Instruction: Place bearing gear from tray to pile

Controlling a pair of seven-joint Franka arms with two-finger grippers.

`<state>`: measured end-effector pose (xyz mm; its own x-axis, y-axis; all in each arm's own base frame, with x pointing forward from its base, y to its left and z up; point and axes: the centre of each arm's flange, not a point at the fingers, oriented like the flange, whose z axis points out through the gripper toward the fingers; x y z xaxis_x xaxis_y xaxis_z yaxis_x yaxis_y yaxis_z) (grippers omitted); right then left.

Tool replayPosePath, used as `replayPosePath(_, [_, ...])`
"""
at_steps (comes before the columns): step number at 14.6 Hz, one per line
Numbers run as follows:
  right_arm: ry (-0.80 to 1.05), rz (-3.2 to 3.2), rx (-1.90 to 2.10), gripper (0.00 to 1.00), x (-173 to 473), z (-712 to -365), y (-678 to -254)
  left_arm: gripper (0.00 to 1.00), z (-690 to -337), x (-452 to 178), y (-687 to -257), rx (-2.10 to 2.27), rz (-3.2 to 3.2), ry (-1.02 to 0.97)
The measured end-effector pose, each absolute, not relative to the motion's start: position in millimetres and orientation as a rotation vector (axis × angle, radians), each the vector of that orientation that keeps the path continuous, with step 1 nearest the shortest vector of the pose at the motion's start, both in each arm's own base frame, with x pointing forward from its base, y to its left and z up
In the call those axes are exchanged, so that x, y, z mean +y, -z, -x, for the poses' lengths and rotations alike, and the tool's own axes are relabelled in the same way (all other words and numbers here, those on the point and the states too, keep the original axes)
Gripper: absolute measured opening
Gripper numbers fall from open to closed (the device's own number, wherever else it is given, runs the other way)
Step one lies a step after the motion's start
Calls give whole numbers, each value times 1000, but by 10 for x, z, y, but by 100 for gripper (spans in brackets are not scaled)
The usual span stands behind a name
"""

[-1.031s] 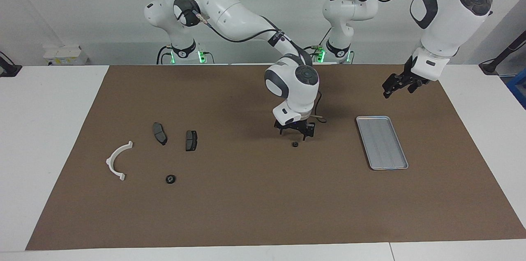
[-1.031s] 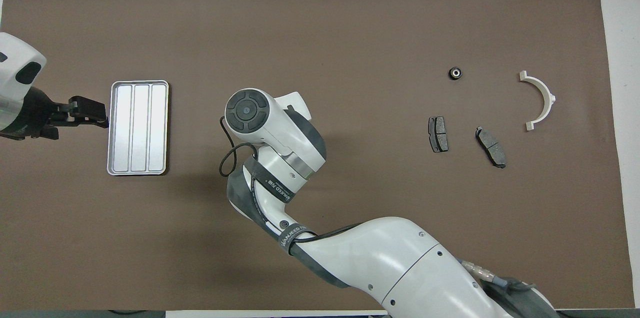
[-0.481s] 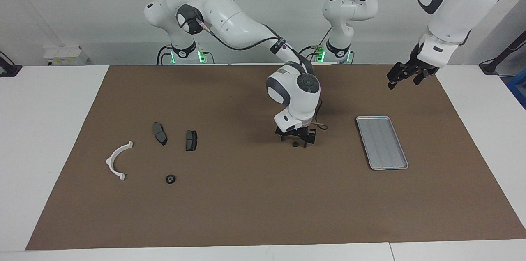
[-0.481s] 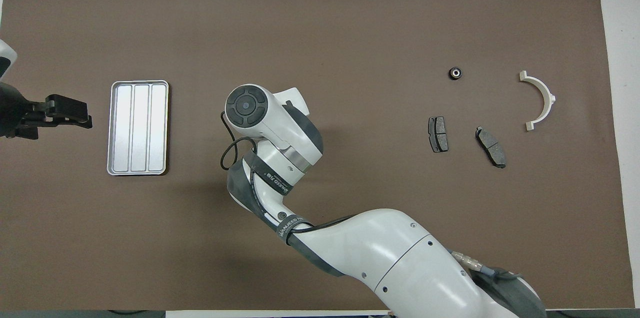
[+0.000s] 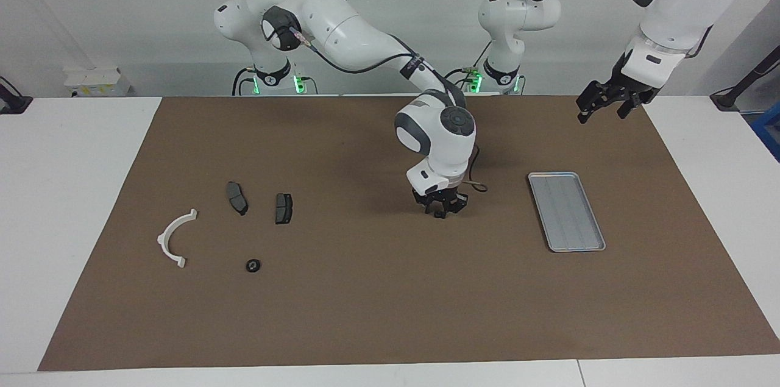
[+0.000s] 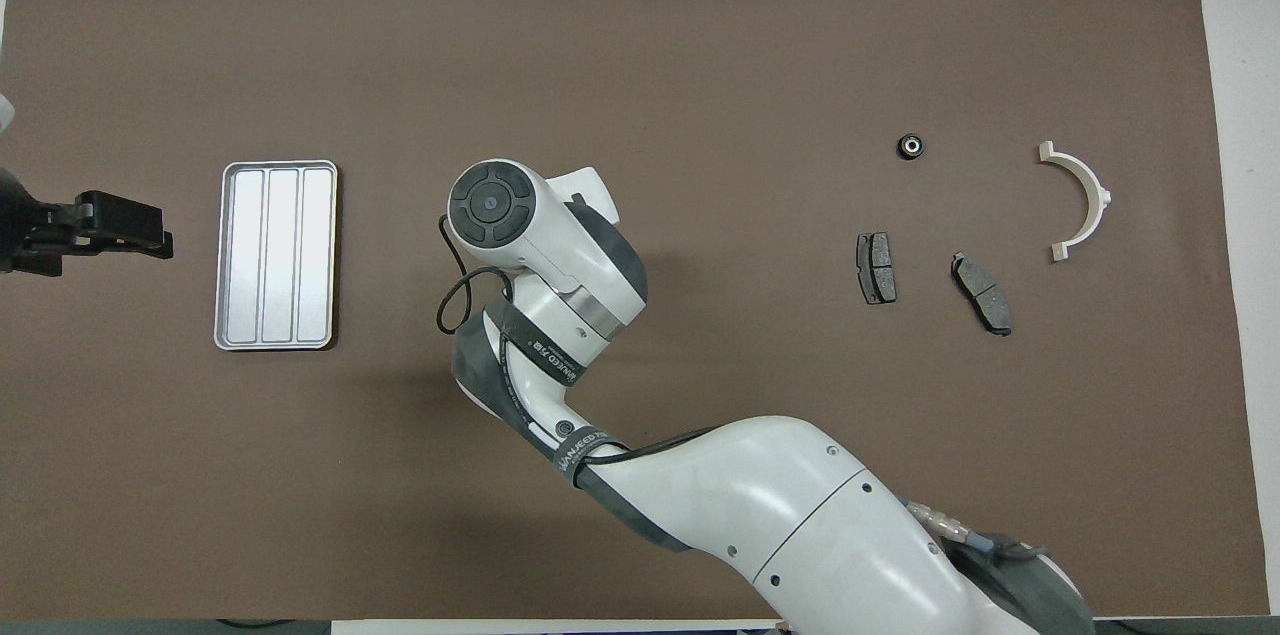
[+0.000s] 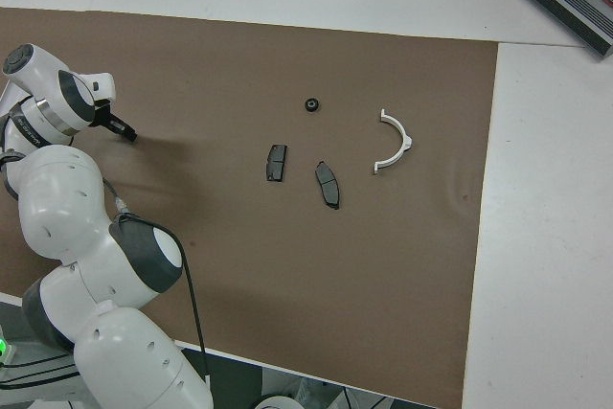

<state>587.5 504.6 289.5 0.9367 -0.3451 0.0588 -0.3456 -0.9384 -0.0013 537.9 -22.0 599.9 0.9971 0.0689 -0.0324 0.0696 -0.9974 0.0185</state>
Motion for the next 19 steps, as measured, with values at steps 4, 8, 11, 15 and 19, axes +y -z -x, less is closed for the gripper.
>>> replayPosePath(4, [-92,-3083,-551,24,5042,-5880,-2898,100,-5378,-228,-5999,99,-3120,50])
replayPosePath(8, [-58,-3047,-508,24,4885,-5957,-2916,100,-5378,-235,-5999,95,-3120,50])
replayPosePath(11, [43,-2998,-341,24,4078,-6374,-3350,100,-5377,-241,-5993,94,-3120,52])
replayPosePath(15, [89,-3023,-93,24,2746,-6820,-4249,100,-5376,-242,-5991,94,-3120,52])
replayPosePath(19, [52,-3051,92,24,1944,-7107,-4015,100,-5376,-242,-5991,94,-3120,52])
